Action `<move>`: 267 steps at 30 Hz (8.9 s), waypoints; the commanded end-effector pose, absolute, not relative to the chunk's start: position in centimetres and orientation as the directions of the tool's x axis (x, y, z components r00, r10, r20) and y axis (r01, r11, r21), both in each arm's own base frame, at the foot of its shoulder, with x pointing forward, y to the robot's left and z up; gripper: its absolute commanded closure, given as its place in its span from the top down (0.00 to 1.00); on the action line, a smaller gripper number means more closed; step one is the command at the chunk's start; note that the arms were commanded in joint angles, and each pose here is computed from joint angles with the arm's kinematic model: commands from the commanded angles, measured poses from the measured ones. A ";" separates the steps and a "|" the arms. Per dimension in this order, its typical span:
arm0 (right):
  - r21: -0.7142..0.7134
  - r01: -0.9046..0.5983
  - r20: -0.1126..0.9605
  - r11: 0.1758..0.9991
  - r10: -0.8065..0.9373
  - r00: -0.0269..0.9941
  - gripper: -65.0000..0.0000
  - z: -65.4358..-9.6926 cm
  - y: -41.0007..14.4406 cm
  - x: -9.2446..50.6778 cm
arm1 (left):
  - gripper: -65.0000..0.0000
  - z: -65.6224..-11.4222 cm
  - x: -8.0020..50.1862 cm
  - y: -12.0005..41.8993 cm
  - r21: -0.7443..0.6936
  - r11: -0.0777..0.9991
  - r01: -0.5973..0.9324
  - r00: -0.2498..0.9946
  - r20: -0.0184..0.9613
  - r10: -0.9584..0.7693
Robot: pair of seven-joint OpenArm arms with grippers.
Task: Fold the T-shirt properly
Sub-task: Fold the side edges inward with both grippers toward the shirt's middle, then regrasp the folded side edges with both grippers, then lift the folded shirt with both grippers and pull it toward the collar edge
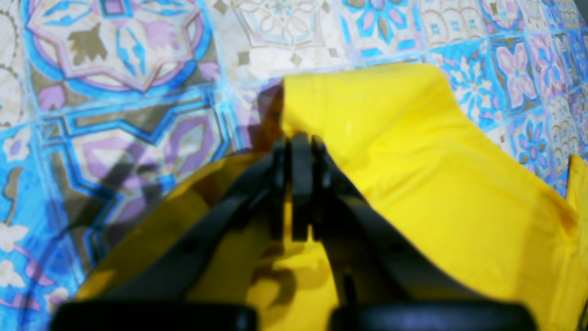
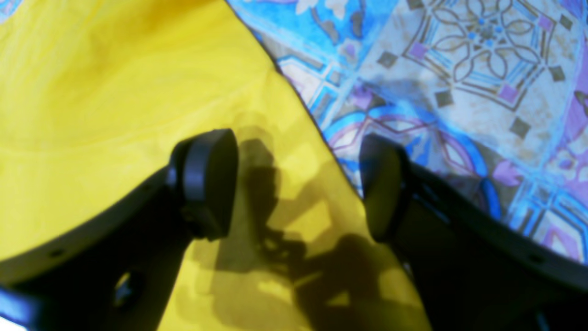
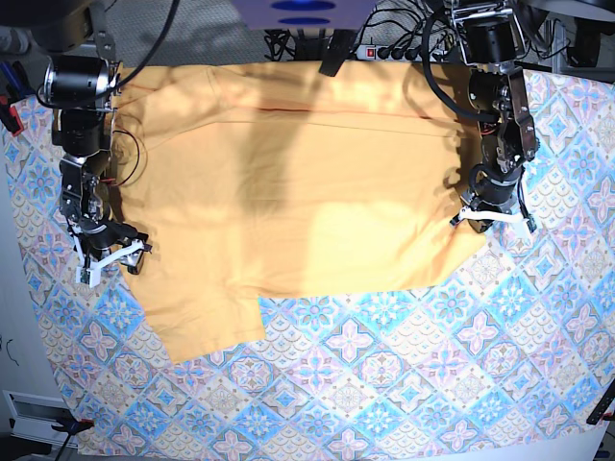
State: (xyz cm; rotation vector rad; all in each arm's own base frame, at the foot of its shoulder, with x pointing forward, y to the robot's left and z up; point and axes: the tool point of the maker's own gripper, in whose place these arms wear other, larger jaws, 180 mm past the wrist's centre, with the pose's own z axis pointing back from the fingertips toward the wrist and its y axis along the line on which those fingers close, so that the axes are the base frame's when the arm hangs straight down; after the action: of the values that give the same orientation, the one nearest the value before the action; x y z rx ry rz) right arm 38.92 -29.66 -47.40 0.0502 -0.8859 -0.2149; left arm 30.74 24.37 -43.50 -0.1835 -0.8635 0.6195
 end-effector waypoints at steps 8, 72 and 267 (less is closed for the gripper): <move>0.136 0.156 0.774 0.978 -0.203 0.599 0.11 -47.1 -29.4 39.2 | 0.00 -42.0 31.9 24.9 -0.398 0.820 -0.412 0.454 0.690 0.564; 0.028 0.128 0.869 0.991 -0.087 0.488 0.00 -39.7 -32.1 33.3 | 0.11 -39.0 34.0 26.9 -0.379 0.842 -0.384 0.407 0.750 0.522; 0.056 0.202 0.811 0.978 -0.162 0.562 0.00 -42.7 -33.1 24.0 | 0.00 -43.8 17.5 25.6 -0.326 0.889 -0.321 0.648 0.609 0.458</move>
State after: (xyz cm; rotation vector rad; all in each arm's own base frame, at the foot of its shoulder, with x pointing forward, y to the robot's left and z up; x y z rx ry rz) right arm 23.23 -32.09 -43.96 -0.0227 -0.9084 -0.2268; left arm 16.94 24.51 -44.71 -0.2203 -0.7060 0.4606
